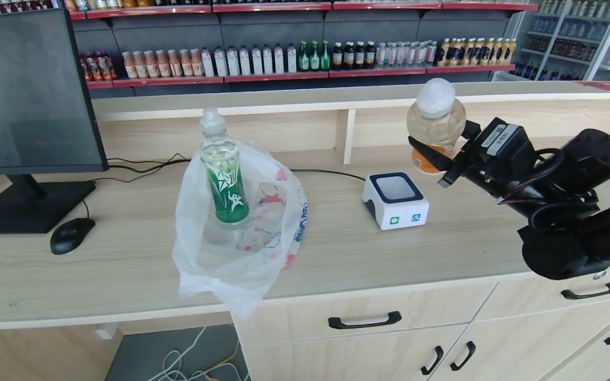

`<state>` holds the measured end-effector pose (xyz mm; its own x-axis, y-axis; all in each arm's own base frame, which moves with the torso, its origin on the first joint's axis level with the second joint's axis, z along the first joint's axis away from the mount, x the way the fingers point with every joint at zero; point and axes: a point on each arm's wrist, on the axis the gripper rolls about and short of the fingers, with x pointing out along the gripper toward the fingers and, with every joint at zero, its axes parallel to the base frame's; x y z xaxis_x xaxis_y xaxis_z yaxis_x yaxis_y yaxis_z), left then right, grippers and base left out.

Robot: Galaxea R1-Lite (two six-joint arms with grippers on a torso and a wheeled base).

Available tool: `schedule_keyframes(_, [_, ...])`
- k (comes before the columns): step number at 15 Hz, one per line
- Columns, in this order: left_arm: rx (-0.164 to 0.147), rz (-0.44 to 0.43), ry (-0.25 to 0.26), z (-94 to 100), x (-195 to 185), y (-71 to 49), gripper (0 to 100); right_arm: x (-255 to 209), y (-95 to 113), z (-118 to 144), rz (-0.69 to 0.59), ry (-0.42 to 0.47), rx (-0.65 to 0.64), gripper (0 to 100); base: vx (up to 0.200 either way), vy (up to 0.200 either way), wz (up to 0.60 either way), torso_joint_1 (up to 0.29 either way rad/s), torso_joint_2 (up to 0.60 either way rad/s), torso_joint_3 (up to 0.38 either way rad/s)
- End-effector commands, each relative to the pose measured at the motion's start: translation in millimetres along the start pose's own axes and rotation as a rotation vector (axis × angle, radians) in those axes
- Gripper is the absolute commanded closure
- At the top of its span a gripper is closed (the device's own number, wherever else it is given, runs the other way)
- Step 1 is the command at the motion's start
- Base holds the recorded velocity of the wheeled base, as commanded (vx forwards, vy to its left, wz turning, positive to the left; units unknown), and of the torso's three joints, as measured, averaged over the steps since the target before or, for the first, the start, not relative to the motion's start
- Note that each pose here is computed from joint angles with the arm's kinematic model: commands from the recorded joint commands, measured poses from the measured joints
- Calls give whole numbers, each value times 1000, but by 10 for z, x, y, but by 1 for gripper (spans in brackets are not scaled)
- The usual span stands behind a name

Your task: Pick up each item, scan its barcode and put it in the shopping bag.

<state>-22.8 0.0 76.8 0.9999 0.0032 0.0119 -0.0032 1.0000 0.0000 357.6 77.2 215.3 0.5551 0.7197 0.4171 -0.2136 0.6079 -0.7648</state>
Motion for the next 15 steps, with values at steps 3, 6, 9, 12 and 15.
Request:
schedule_keyframes(3, [-5, 1, 0, 0, 0, 0, 0, 213, 153, -116, 20, -46, -45, 100, 0, 0, 0, 0, 0, 0])
schedule_keyframes(6, [-2, 1, 1, 0, 1, 0, 0, 247, 285, -224, 46, -41, -37, 100, 0, 0, 0, 0, 0, 0])
schedule_keyframes(9, [-3, 1, 0, 0, 0, 0, 0, 196, 247, -267, 79, -57, -53, 100, 0, 0, 0, 0, 0, 0])
schedule_keyframes(12, [-2, 0, 1, -2, 0, 0, 0, 180, 285, -321, 89, -48, -57, 100, 0, 0, 0, 0, 0, 0])
schedule_keyframes(15, [0, -2, 1, -2, 0, 0, 0, 113, 237, -402, 82, -23, -70, 100, 0, 0, 0, 0, 0, 0])
